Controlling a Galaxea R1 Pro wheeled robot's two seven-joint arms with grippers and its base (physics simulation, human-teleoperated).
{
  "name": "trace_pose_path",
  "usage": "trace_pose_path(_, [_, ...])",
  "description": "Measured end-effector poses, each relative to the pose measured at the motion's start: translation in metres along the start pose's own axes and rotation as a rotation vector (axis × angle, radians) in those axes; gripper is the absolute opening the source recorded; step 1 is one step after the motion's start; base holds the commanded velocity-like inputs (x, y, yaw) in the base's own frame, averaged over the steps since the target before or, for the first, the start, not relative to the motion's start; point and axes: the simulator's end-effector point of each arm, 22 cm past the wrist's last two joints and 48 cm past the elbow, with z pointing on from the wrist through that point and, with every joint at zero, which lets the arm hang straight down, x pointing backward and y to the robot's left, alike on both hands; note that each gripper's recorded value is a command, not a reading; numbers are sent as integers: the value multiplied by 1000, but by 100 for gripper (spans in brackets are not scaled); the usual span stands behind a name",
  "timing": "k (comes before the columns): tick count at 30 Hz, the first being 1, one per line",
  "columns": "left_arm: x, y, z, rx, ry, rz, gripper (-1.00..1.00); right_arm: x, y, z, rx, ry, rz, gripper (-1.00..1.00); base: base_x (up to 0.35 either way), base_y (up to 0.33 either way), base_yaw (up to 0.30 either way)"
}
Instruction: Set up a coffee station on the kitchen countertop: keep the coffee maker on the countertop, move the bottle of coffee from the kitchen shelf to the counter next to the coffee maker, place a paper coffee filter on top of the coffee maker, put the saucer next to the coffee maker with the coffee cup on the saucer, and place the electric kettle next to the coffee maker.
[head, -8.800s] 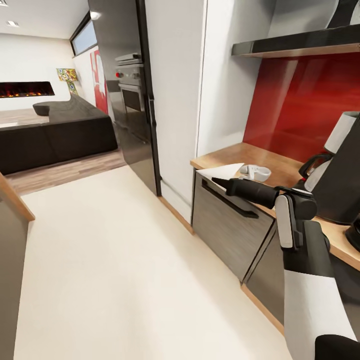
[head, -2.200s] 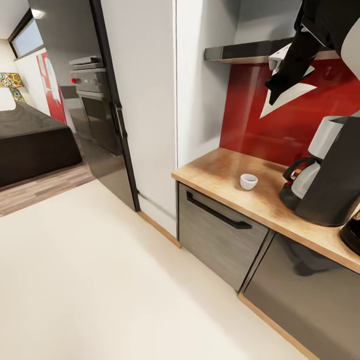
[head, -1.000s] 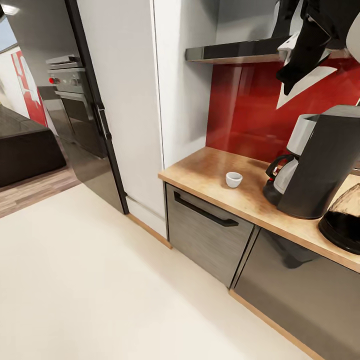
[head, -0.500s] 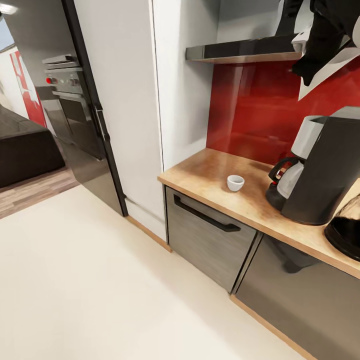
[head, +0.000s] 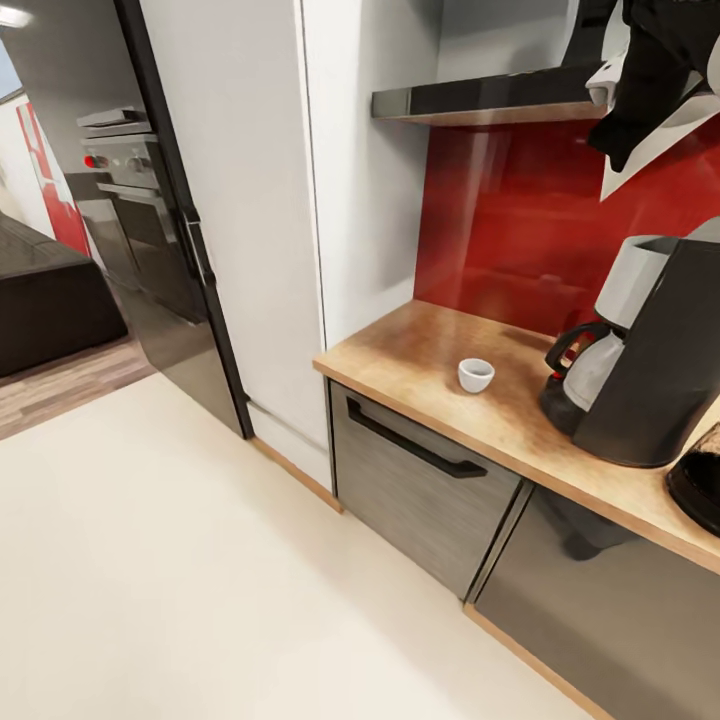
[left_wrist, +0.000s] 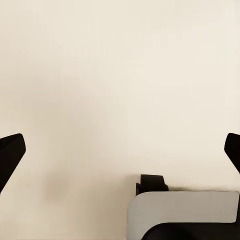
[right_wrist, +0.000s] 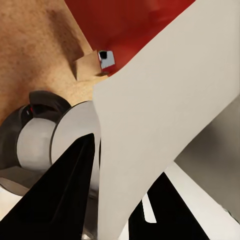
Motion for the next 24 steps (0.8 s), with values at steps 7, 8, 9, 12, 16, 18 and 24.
trace_pose_path(7, [0, 0, 0, 0, 0, 0, 100, 1, 1, 2, -2, 3, 0, -100, 7, 0, 0])
trace_pose_path(8, [0, 0, 0, 0, 0, 0, 100, 1, 1, 3, -3, 5, 0, -100, 0, 0, 0])
trace_pose_path(9, [0, 0, 0, 0, 0, 0, 100, 2, 2, 4, -4, 6, -1, -100, 0, 0, 0])
trace_pose_path(12, [0, 0, 0, 0, 0, 0, 100, 3, 1, 6, -5, 10, 1, -100, 0, 0, 0])
trace_pose_path(16, [0, 0, 0, 0, 0, 0, 100, 7, -1, 9, -7, 17, 8, -100, 0, 0, 0])
trace_pose_path(18, [0, 0, 0, 0, 0, 0, 100, 12, -1, 15, -11, 26, 11, -100, 0, 0, 0])
trace_pose_path(24, [0, 0, 0, 0, 1, 0, 100, 22, -3, 28, -19, 49, 21, -100, 0, 0, 0])
